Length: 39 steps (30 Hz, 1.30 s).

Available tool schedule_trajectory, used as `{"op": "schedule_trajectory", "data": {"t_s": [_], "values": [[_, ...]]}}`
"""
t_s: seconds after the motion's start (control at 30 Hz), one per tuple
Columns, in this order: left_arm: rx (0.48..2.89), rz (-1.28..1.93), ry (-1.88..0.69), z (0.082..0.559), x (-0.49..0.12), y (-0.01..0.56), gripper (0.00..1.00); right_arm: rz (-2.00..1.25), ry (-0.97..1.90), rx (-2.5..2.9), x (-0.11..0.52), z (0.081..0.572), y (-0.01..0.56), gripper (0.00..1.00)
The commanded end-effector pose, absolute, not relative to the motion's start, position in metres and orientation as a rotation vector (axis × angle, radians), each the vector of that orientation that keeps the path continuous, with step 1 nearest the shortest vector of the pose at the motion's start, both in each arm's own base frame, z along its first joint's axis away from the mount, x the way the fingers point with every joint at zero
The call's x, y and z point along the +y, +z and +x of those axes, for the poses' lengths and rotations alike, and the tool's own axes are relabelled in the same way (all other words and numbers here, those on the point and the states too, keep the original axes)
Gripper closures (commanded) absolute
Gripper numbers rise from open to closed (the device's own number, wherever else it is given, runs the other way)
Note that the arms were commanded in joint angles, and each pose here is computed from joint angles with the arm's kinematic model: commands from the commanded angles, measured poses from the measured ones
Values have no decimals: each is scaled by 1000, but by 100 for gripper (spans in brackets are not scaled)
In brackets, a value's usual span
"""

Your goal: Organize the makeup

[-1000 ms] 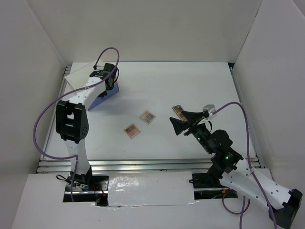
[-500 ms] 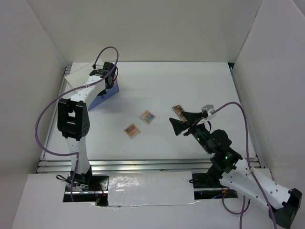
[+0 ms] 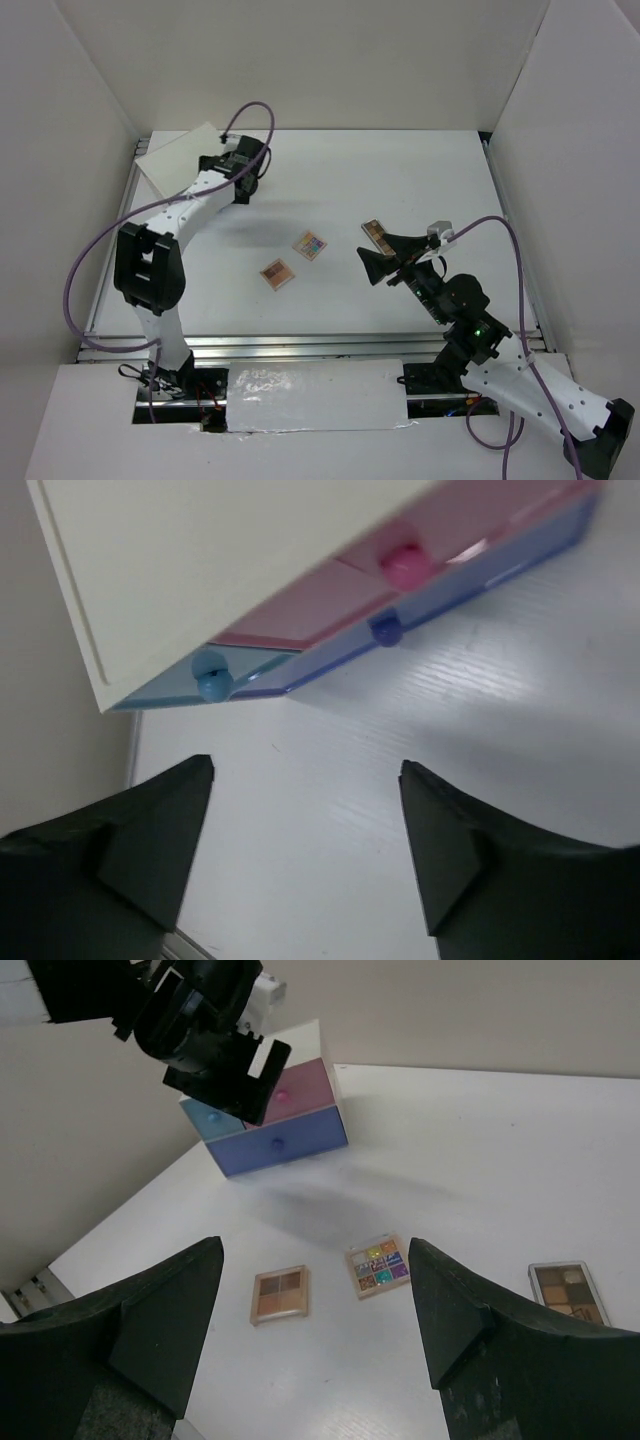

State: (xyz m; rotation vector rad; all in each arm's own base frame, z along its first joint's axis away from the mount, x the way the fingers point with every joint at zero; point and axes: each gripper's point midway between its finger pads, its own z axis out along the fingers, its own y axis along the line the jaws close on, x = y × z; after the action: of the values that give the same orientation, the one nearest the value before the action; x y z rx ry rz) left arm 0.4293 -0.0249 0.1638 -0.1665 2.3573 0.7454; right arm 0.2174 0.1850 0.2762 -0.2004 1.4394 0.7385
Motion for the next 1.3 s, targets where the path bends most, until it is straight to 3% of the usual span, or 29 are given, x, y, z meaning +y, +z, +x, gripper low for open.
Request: {"op": "schedule_trajectory", "data": {"t_s": [0.0, 0.3, 0.53, 0.8, 1.1, 1.27], "values": [[2259, 22, 770, 423, -61, 180, 2, -194, 723, 1416, 180, 217, 283, 18], [2166, 429, 1123, 422, -78, 97, 1, 3, 735, 1352, 137, 202, 308, 15], [2133, 555, 1147, 442, -84, 75, 2, 8, 961, 1287, 143, 171, 312, 17], [2142, 560, 1151, 466, -69, 57, 14, -62, 930, 1301, 137, 160, 316, 19], [2114, 652, 1271, 474, -55, 35, 37, -90, 917, 1281, 131, 152, 313, 19], [2077, 638, 1330, 471, -43, 31, 39, -104, 915, 1287, 136, 155, 310, 18]]}}
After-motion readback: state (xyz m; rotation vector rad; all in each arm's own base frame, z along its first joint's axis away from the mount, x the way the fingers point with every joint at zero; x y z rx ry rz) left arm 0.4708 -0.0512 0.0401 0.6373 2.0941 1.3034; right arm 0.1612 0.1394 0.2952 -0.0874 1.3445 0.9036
